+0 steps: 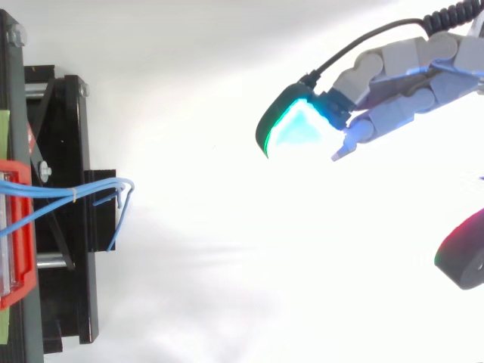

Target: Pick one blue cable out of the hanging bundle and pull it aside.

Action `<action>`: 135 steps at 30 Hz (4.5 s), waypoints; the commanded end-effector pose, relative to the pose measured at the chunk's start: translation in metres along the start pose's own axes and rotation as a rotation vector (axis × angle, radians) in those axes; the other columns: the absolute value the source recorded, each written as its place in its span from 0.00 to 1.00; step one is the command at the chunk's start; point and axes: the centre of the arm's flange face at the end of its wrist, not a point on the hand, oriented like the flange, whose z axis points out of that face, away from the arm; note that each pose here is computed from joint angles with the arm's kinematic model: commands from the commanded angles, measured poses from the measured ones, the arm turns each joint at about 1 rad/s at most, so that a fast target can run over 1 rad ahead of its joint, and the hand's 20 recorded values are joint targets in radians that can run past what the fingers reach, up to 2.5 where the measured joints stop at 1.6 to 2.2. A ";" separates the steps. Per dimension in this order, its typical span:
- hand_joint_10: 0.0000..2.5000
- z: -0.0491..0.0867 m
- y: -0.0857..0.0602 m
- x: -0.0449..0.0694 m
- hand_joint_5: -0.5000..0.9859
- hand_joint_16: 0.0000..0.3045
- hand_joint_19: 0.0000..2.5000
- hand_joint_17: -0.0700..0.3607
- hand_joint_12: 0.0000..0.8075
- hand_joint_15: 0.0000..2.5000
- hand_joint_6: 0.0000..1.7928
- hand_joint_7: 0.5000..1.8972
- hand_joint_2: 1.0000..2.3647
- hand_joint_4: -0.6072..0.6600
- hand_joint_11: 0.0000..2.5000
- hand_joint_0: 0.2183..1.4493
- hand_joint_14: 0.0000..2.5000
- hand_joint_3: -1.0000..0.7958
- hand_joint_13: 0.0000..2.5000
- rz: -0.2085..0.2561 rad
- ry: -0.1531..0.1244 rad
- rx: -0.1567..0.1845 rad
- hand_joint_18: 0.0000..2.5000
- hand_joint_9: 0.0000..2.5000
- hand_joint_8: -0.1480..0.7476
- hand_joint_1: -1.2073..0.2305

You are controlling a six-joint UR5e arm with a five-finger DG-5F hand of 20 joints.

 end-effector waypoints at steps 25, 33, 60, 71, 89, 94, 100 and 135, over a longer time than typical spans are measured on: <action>0.00 0.003 -0.018 0.022 0.22 0.08 0.12 0.29 0.25 0.07 0.28 0.13 0.00 0.62 0.06 0.23 0.00 0.30 0.19 -0.083 -0.042 0.064 0.06 0.30 0.39 0.43; 0.00 0.003 -0.025 0.019 0.22 0.08 0.13 0.29 0.25 0.07 0.28 0.13 0.00 0.62 0.07 0.23 0.00 0.30 0.19 -0.016 -0.129 0.090 0.06 0.30 0.39 0.43; 0.00 0.040 -0.089 0.041 0.22 0.08 0.13 0.28 0.26 0.07 0.28 0.13 0.00 0.63 0.07 0.23 0.00 0.30 0.19 0.027 -0.292 0.076 0.06 0.30 0.39 0.43; 0.00 0.050 -0.109 0.052 0.22 0.07 0.13 0.28 0.25 0.08 0.28 0.14 0.00 0.63 0.07 0.24 0.00 0.30 0.19 0.009 -0.305 0.067 0.06 0.30 0.40 0.43; 0.00 0.078 -0.125 0.065 0.23 0.07 0.14 0.27 0.25 0.09 0.28 0.14 0.00 0.64 0.08 0.24 0.00 0.30 0.20 -0.030 -0.362 0.027 0.05 0.32 0.40 0.43; 0.00 0.101 -0.147 0.083 0.23 0.07 0.14 0.27 0.25 0.08 0.28 0.15 0.00 0.65 0.08 0.24 0.00 0.30 0.20 0.028 -0.357 0.009 0.05 0.32 0.40 0.43; 0.00 0.117 -0.152 0.094 0.23 0.07 0.14 0.27 0.25 0.09 0.28 0.14 0.00 0.64 0.08 0.24 0.00 0.30 0.20 -0.008 -0.352 -0.030 0.05 0.32 0.40 0.43; 0.00 0.174 -0.197 0.147 0.23 0.07 0.14 0.27 0.25 0.09 0.28 0.14 0.00 0.64 0.09 0.24 0.00 0.30 0.20 0.018 -0.340 -0.140 0.05 0.33 0.40 0.43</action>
